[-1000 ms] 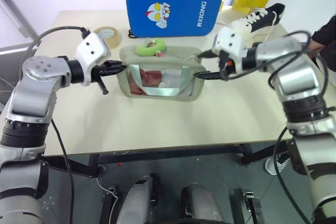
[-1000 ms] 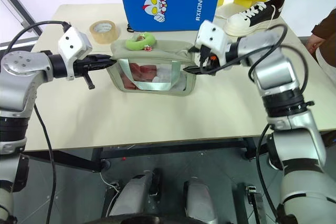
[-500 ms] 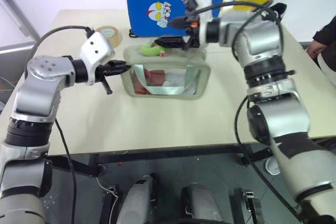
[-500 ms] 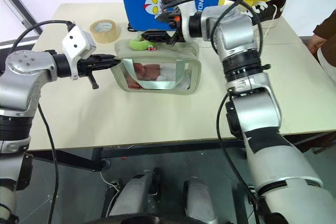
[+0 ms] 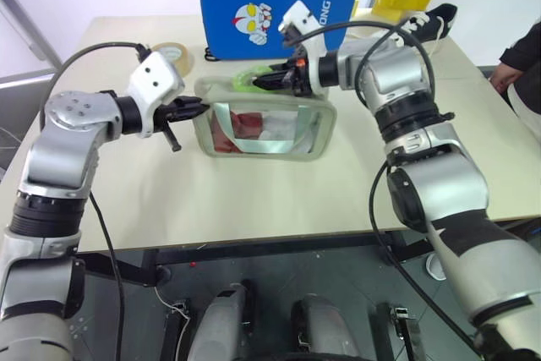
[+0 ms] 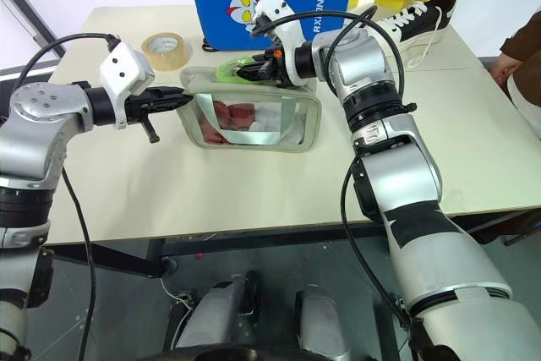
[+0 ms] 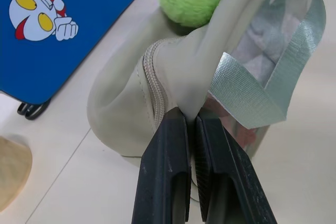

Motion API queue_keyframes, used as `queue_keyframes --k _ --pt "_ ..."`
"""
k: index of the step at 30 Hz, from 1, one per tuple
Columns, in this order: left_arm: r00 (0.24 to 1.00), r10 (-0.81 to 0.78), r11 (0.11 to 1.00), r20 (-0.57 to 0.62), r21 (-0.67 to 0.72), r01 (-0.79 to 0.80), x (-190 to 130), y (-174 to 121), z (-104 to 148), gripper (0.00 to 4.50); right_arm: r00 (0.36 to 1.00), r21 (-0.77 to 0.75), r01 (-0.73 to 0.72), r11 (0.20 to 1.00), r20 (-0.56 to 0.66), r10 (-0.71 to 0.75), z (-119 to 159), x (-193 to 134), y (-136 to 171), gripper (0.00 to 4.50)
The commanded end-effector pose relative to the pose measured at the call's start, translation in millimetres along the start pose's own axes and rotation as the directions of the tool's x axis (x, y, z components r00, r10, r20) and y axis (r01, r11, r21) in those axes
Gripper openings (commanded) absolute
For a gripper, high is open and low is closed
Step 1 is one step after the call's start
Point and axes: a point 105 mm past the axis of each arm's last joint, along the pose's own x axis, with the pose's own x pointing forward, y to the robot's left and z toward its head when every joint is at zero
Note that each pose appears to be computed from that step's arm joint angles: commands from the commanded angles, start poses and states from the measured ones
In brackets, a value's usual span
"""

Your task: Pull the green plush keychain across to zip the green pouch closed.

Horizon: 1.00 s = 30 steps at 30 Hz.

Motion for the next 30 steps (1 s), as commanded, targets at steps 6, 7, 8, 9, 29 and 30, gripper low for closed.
queue_keyframes --k 6,7,8,9,29,30 --pt "1.0 0.011 1.0 0.029 0.022 -0.012 -2 -3 6 0.0 0.985 -0.087 0.139 0.987 0.117 -0.128 47 -54 -16 0.03" --pt "1.0 0.011 1.0 0.028 0.02 -0.011 -2 -3 5 0.0 0.978 -0.088 0.175 0.981 0.129 -0.163 49 -65 -20 0.03" --pt "1.0 0.011 1.0 0.028 0.02 -0.011 -3 -4 5 0.0 0.973 -0.089 0.198 0.976 0.136 -0.185 50 -71 -21 0.03" --pt "1.0 0.009 1.0 0.024 0.014 -0.01 -3 -4 3 0.0 0.956 -0.095 0.271 0.958 0.146 -0.256 50 -88 -30 0.03" --pt "1.0 -0.004 1.0 0.002 -0.003 0.004 -4 -3 1 0.0 0.764 -0.182 0.643 0.744 0.081 -0.64 -6 -162 -72 0.03" --pt "1.0 -0.002 1.0 -0.001 -0.007 0.002 -5 -4 0 0.0 0.741 -0.217 0.665 0.715 0.07 -0.668 -11 -167 -76 0.03"
